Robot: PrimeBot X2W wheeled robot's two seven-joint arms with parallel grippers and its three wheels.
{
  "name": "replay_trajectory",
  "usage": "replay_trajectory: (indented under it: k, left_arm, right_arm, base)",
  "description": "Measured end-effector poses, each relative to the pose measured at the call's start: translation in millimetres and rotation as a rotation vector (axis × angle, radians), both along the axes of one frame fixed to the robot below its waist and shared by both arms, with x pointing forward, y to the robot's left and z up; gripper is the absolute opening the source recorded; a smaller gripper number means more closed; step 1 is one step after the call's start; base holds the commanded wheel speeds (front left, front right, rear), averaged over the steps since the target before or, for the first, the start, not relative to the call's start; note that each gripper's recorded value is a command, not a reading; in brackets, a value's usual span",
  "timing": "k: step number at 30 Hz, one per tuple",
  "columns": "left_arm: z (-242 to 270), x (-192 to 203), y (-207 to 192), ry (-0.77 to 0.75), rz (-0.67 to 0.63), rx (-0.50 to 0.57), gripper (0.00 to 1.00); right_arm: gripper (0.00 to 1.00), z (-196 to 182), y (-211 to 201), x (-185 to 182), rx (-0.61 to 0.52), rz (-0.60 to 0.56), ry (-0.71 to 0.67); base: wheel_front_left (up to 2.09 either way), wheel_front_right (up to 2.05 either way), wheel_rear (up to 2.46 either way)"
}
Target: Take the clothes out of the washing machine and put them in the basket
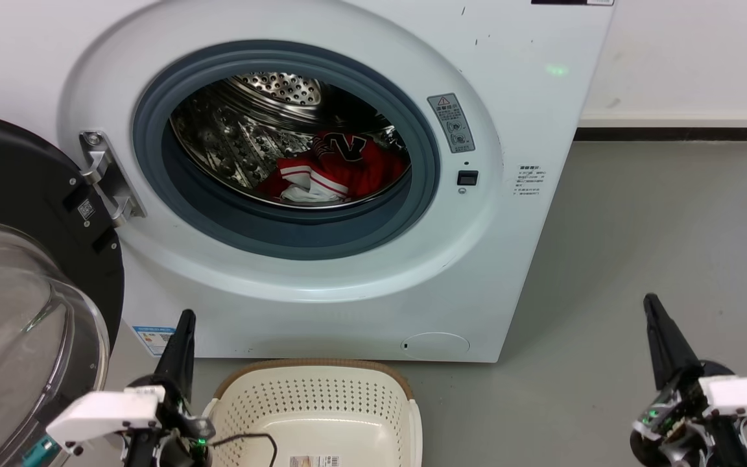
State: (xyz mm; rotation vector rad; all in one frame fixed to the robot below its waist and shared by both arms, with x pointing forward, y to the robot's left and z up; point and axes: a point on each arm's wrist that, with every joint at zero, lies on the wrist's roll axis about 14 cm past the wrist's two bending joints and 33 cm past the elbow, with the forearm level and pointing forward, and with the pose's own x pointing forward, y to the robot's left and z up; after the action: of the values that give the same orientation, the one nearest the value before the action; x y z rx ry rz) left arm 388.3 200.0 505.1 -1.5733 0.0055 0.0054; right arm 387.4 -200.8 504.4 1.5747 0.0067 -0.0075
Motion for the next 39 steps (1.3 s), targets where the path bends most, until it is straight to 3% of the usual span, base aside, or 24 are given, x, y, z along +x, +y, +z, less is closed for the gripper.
replay_trajectory:
  k: [6, 12, 39]
  left_arm:
    - [-26.6, -12.7, -0.7, 0.079, 0.006, -0.005, 1.00]
    - [-21.2, -11.2, 2.0, 0.067, 0.023, 0.065, 1.00]
    - [-8.0, -11.8, -11.6, 0.085, 0.020, 0.602, 1.00]
  right_arm:
    - [1.00, -26.4, -1.7, -13.0, 0.005, -0.011, 0.078]
    - [1.00, -26.6, -5.8, -13.7, -0.053, -0.034, 0.082]
    - [1.00, 6.4, 0.2, -19.1, -0.676, -0.038, -0.013]
  base:
    - [0.00, 0.00, 0.00]
    - [0.00, 0.00, 0.00]
    - [0.00, 0.00, 0.00]
